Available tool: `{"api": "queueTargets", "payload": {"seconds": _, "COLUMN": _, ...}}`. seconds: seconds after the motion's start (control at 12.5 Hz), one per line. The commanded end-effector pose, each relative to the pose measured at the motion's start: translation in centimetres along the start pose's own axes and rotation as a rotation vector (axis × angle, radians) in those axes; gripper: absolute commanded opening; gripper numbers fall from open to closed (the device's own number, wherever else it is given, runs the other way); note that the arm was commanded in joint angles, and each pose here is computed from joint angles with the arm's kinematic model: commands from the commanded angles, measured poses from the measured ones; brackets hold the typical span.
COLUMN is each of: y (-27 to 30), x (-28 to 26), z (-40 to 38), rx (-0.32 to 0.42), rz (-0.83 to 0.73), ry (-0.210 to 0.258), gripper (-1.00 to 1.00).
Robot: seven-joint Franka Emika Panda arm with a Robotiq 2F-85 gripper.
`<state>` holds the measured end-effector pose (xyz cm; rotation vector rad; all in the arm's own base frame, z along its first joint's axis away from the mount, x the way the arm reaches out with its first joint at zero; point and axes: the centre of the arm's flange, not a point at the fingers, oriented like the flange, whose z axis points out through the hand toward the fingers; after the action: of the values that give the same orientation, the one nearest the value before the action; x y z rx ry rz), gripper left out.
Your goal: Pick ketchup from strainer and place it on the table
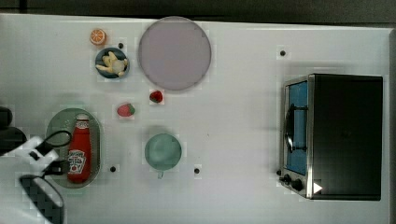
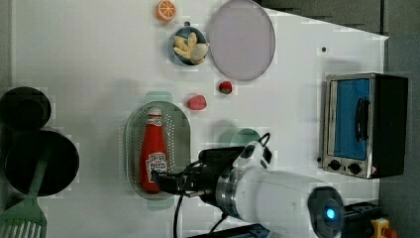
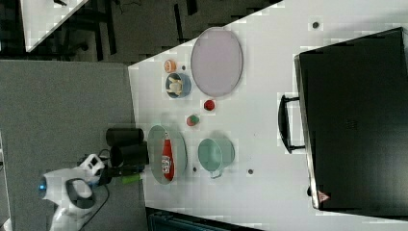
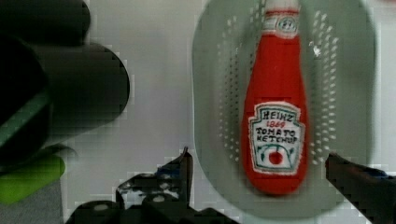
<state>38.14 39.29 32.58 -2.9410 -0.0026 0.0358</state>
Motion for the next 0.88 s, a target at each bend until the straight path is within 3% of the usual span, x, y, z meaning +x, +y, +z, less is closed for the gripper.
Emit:
{"api": "queueTargets", "payload": {"seconds": 0.08, "y": 3.9, "x": 1.2, "z": 4.3, "rx": 0.031, "rz": 0.100, "ry": -0.007, "gripper": 1.00}}
{"api": "queueTargets", "payload": {"seconds": 0.56, "y": 5.1, "x": 1.2, "z": 11.2, "rx": 0.117, "rz": 0.151, "ry": -0.100, "gripper": 1.00}}
{"api": "queueTargets", "payload": {"seconds": 0.88, "y": 5.9, "x": 1.5, "z": 13.7, "rx": 0.114, "rz": 0.176, "ry": -0.114, "gripper": 1.00}}
